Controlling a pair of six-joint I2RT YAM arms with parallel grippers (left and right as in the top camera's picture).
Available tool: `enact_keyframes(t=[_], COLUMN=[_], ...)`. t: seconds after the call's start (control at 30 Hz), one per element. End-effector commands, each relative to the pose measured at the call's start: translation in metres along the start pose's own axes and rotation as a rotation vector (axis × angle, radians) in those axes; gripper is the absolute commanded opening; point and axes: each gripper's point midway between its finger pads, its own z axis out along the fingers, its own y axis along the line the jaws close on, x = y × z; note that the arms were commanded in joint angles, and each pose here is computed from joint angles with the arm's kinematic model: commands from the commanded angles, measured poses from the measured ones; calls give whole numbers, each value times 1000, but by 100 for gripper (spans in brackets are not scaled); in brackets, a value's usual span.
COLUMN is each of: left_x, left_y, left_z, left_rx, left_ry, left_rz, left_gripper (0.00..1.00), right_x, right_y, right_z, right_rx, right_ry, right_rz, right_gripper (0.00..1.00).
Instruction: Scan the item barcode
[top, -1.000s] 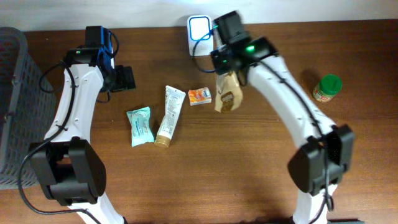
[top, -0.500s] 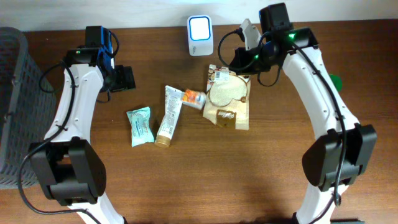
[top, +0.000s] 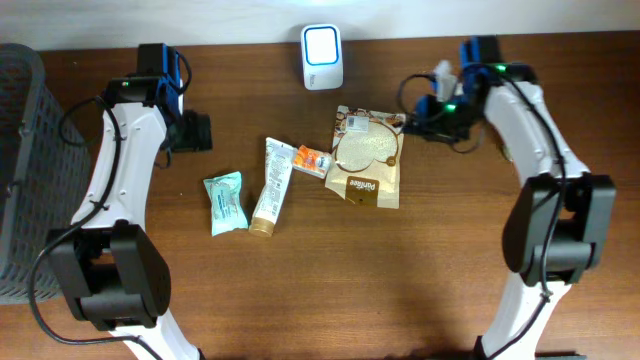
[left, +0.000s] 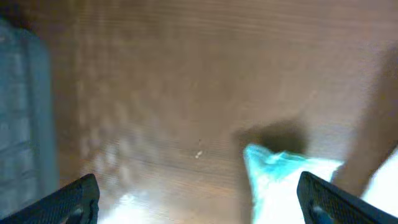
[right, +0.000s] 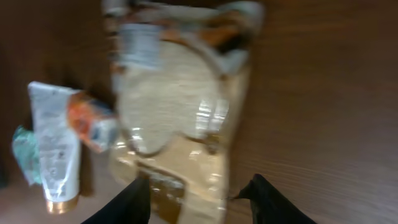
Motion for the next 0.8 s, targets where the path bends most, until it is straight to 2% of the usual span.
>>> enact_keyframes(t=[0.0, 0.23, 0.33, 0.4, 0.47, 0.5, 0.53, 0.6, 0.77], left_x=[6, 2, -12, -13, -28, -39, -42, -44, -32], left_y=[14, 7, -21, -47, -84, -111, -121, -138, -183], left_z=[-10, -9, -11, -17, -34, -50, -55, -57, -28], left_rx=[-66, -26, 130, 289, 515, 688, 745, 812, 849], left_ry=[19, -2, -61, -67, -138, -198, -213, -220, -141], left_rz=[114, 100, 88, 56, 67, 89, 102, 124, 186], left_gripper=[99, 99, 99, 99, 99, 99, 99, 99, 99], right_x=[14, 27, 31, 31, 28, 27, 28, 28, 28], right_y=[-18, -29, -31, -31, -32, -33, -32, -32, -32], right_z=[10, 40, 51, 56, 60, 62, 63, 63, 63], right_rx=[3, -67, -96, -110, -114, -120, -124, -128, -127], right_ry=[27, 17, 5, -7, -29, -40, -42, -43, -44], right_rz=[53, 60, 72, 69, 71, 64, 62, 61, 53], right_gripper=[46, 49, 51, 52, 54, 54, 54, 55, 57])
